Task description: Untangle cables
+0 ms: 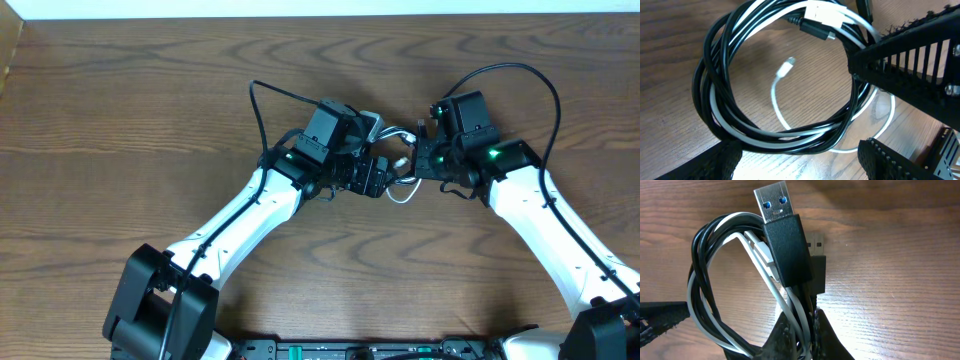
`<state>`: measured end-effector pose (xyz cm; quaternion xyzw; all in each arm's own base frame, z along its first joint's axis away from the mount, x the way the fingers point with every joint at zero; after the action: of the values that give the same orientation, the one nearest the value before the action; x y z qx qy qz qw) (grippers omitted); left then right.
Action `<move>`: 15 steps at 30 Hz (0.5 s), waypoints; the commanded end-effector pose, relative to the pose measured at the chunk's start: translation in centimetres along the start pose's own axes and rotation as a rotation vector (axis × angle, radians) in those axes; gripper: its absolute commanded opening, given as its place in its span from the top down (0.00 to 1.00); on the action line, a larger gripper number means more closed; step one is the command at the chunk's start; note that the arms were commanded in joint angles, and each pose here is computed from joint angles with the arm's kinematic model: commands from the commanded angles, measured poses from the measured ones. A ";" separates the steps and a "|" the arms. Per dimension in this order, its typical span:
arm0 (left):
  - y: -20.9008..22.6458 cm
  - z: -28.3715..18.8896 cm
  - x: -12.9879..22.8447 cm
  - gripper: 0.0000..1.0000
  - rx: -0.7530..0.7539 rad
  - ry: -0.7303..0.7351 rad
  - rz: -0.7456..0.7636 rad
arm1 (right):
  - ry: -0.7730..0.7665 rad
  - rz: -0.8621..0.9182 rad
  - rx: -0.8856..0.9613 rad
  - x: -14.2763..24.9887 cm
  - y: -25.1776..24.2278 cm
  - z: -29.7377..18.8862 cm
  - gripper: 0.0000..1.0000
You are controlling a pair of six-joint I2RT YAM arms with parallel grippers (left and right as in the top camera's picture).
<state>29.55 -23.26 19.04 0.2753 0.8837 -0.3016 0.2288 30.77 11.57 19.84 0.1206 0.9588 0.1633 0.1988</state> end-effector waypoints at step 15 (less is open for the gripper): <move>2.9 2.7 1.3 0.21 -0.179 0.046 -0.035 | -0.020 -0.038 -0.089 -0.4 1.0 -1.8 0.99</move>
<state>30.71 -22.85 17.22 0.2567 0.9041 -0.2439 0.2390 30.59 11.77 20.16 0.1094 0.9580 0.1775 0.1969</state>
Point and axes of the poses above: each gripper's point midway between its finger pads, its own z axis out along the fingers, its own y axis along the line the jaws close on, x = y × z, the point moved 9 cm from there along -z, back along the fingers, and after that the axes turned 9 degrees about z, right-handed, at the moved point
